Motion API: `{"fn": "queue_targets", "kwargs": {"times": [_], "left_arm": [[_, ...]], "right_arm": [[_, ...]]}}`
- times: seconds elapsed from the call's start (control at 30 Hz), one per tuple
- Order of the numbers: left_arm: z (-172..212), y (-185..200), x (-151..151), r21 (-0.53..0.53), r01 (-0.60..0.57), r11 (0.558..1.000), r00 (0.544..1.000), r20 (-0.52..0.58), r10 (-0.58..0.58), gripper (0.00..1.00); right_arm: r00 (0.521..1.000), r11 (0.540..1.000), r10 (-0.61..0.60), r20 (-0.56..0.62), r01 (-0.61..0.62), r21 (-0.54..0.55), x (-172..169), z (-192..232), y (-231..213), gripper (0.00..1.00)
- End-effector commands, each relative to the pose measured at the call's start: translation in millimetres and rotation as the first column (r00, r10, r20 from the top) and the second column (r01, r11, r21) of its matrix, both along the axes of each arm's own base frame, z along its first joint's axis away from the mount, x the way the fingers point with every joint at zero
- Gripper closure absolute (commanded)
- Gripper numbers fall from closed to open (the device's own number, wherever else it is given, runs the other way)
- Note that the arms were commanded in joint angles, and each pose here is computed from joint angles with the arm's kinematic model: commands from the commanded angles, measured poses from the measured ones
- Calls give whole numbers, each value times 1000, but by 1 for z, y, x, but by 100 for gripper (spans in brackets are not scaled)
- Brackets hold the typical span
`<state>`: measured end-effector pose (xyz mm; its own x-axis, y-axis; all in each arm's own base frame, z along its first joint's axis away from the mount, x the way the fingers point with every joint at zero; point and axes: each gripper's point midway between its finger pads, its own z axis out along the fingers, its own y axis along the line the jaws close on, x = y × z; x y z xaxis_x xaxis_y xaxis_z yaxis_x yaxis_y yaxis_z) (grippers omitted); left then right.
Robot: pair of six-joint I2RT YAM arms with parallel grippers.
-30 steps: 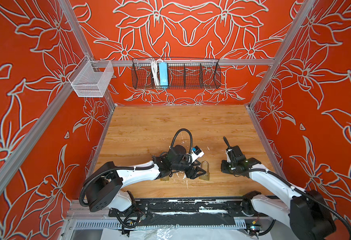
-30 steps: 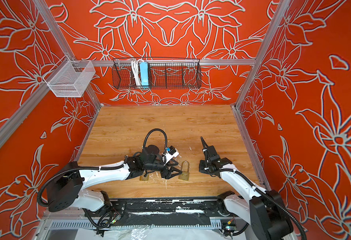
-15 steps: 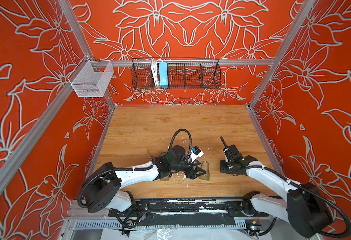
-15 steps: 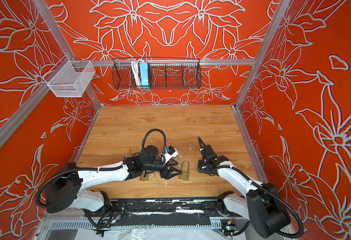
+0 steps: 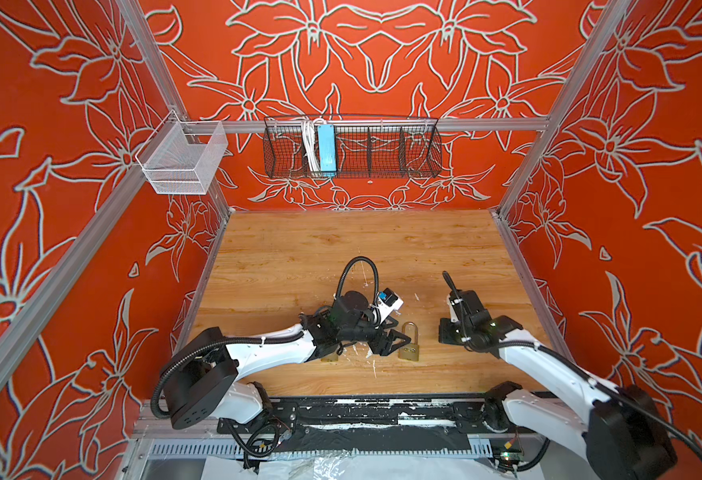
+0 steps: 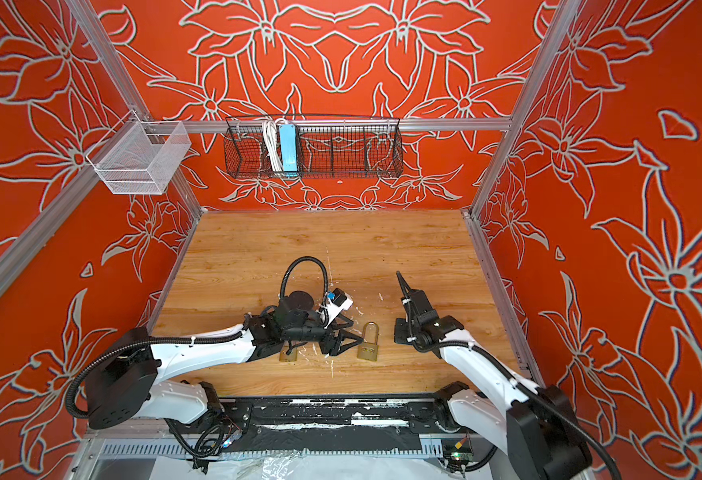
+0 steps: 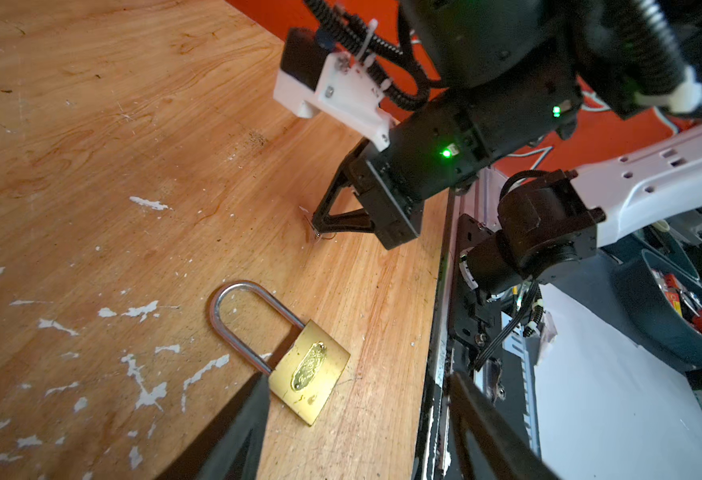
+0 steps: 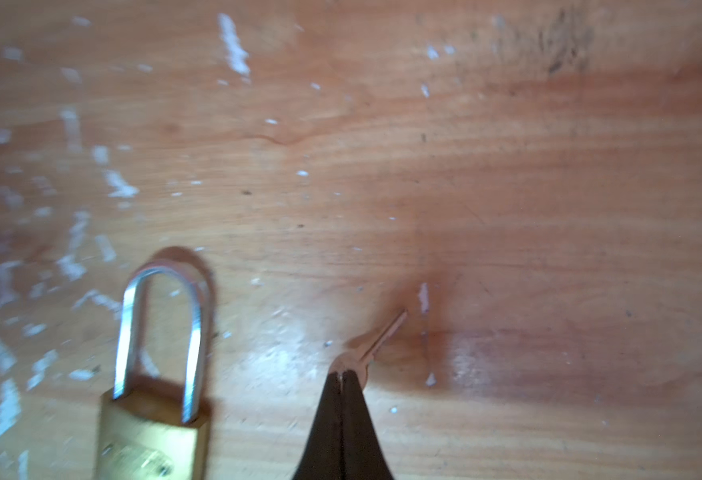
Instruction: Unlock with the key
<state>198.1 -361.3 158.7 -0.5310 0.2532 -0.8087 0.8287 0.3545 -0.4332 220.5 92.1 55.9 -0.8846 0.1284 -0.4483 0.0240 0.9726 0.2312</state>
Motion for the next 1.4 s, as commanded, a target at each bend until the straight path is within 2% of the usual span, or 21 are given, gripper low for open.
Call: {"fn": "queue_targets", "kwargs": {"times": [0.0, 0.1, 0.23, 0.3, 0.4, 0.43, 0.5, 0.6, 0.77, 0.87, 1.27, 1.37], "left_arm": [[12, -10, 2, -53, 10, 999, 998, -60, -13, 32], [8, -6, 10, -36, -33, 999, 999, -23, 32, 33], [4, -2, 4, -65, 45, 997, 982, 184, -33, 34], [5, 3, -6, -123, 103, 987, 947, 315, -60, 37], [6, 11, -27, -179, 200, 963, 840, 537, -75, 44], [4, 13, -32, -178, 220, 959, 805, 588, -75, 46], [-1, 14, -35, -168, 231, 958, 769, 635, -74, 49], [-7, 15, -29, -152, 209, 966, 740, 671, -55, 52], [-12, 19, -17, -136, 138, 981, 716, 698, -4, 62], [-11, 23, -9, -131, 86, 988, 706, 708, 33, 60], [-9, 20, -13, -148, 117, 982, 713, 700, 21, 60], [-10, 21, -7, -144, 80, 986, 714, 699, 44, 61]], "right_arm": [[993, 996, 62, 98, -68, 56, -5, 13, 9, 100], [982, 990, 73, 174, -92, 104, -8, 24, 13, 100], [975, 982, 94, 199, -124, 143, -11, 39, 20, 100], [974, 975, 102, 201, -138, 174, -11, 53, 25, 100], [969, 957, 120, 217, -171, 234, -10, 77, 38, 100], [966, 951, 128, 226, -184, 248, -10, 86, 43, 100], [961, 942, 144, 235, -206, 264, -10, 96, 50, 100], [952, 923, 171, 253, -245, 297, -13, 111, 65, 100], [932, 885, 204, 301, -307, 350, -18, 126, 92, 100], [921, 870, 236, 310, -343, 355, -23, 131, 107, 100], [871, 852, 341, 354, -445, 276, -29, 145, 162, 100], [861, 850, 360, 360, -461, 253, -29, 147, 172, 100]]}}
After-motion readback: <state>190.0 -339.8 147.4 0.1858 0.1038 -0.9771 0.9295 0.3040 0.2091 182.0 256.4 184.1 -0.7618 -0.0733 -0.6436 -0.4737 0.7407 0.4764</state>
